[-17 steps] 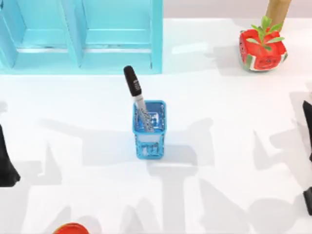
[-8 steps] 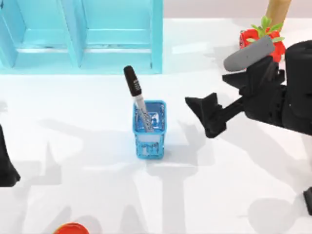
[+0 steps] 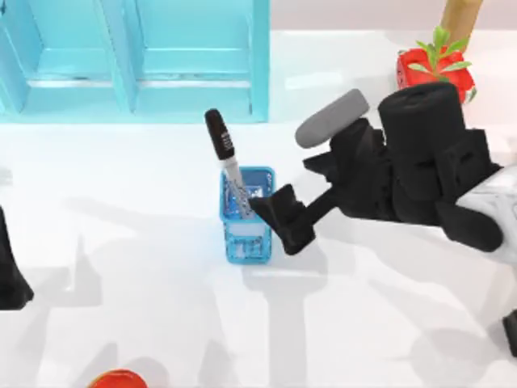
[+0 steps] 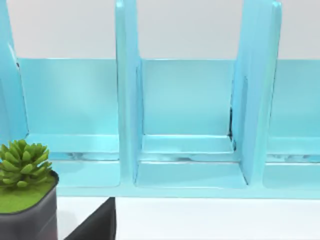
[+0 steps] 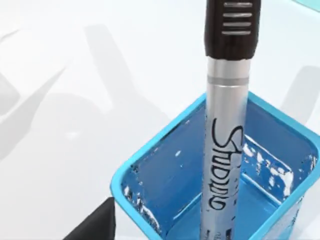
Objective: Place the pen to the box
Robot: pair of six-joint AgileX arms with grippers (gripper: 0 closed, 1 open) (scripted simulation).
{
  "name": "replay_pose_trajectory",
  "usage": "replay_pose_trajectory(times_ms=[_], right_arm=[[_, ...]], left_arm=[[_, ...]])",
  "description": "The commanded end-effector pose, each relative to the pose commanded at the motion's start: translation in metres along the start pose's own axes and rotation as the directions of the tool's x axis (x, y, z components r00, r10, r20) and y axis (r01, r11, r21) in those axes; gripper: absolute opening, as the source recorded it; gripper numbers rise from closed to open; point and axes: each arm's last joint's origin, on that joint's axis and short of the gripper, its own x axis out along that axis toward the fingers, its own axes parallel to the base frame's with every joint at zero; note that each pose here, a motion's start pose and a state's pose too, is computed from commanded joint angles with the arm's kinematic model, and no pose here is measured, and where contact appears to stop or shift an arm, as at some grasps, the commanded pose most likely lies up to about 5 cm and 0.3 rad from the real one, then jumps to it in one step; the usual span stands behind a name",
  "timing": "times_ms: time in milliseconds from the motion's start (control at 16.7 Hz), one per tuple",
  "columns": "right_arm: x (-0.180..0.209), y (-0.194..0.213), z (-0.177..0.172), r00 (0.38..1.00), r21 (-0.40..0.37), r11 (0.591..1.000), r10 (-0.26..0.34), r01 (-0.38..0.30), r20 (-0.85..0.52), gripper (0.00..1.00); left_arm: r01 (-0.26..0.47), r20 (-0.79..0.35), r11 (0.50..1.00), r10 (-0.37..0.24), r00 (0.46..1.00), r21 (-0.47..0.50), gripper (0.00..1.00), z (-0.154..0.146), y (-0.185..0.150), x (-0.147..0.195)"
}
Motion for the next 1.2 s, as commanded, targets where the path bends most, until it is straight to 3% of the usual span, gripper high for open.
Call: replay_pose_trajectory(times_ms=[300,780,1140,1200], right_arm=[[0.003,-0.001,0.001,1.000,0.001,1.000,-0.002,0.002,0.002,1.00],[0.089,-0.001,0.000,1.000,0.001,1.000,-0.001,0.001,-0.005,1.00],[0.100,0.000,0.000,1.000,0.000,1.000,0.000,0.000,0.000,1.00],[0.100,0.000,0.000,1.000,0.000,1.000,0.000,0.000,0.000,0.92]], left_arm=[[0.000,0.000,1.000,0.000,1.000,0.000,1.00,0.000,0.000,0.000],[0.000,0.000,1.000,0.000,1.000,0.000,1.00,0.000,0.000,0.000],[0.000,0.000,1.000,0.000,1.000,0.000,1.00,0.000,0.000,0.000],[0.000,0.000,1.000,0.000,1.000,0.000,1.00,0.000,0.000,0.000]])
